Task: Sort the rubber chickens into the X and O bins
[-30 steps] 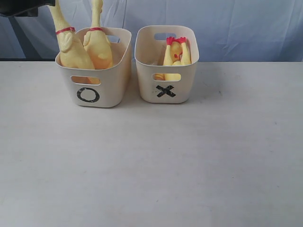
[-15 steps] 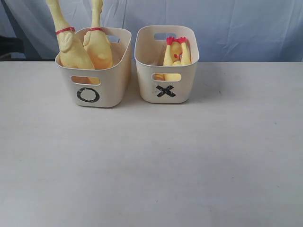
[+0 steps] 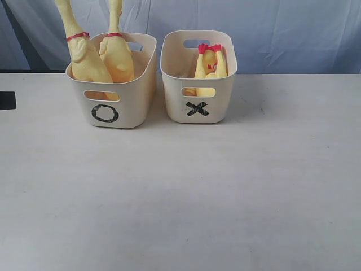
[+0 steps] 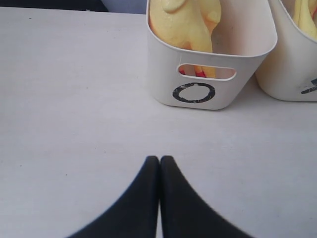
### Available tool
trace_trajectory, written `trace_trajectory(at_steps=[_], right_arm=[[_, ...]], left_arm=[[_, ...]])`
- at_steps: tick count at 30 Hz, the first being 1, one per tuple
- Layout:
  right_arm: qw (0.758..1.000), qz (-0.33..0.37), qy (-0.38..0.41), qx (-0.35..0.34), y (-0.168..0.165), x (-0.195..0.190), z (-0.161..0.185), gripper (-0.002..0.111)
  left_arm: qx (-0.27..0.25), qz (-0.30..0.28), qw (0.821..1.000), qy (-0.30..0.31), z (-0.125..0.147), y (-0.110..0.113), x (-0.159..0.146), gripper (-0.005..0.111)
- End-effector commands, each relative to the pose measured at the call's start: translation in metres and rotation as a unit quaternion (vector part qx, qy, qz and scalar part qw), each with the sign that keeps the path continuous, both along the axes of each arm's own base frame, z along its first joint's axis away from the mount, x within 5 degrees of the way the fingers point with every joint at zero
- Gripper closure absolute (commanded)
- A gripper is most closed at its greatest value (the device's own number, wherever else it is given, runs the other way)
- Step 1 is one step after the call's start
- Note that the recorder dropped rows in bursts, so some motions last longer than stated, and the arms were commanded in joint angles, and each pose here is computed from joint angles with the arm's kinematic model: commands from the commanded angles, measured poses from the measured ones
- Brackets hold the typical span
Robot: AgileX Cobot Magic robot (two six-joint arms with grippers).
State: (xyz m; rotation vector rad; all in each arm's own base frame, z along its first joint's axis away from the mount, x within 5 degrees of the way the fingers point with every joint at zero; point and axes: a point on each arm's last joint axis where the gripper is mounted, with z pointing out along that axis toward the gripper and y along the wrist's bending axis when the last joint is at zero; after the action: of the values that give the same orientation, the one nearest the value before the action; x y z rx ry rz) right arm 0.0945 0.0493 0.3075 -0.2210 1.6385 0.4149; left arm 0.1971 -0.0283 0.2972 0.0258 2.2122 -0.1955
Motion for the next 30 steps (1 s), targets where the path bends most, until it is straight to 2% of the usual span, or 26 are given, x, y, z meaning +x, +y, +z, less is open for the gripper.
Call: trace_trajectory(at_steps=[1, 11, 17, 23, 30], right_arm=[[1.0, 0.003, -0.002, -0.001, 0.0, -0.001, -0.001, 0.109], [1.0, -0.003, -0.008, 0.008, -0.004, -0.002, 0.001, 0.109], [0.997, -0.062, -0.029, 0.029, -0.023, -0.006, 0.007, 0.109], [0.986, -0.149, -0.06, 0.052, -0.047, -0.015, 0.012, 0.109], [0.952, -0.269, -0.122, 0.083, -0.076, -0.043, 0.02, 0.109]], left_arm=[[-0.002, 0.002, 1.0, -0.003, 0.001, 0.001, -0.001, 0.106], [-0.001, 0.002, 1.0, -0.012, 0.004, 0.001, -0.004, 0.106], [0.004, 0.001, 0.999, -0.05, 0.018, 0.004, -0.017, 0.106], [-0.005, 0.002, 0.99, -0.138, 0.047, 0.008, -0.054, 0.106], [-0.021, 0.004, 0.962, -0.272, 0.078, 0.015, -0.119, 0.106]])
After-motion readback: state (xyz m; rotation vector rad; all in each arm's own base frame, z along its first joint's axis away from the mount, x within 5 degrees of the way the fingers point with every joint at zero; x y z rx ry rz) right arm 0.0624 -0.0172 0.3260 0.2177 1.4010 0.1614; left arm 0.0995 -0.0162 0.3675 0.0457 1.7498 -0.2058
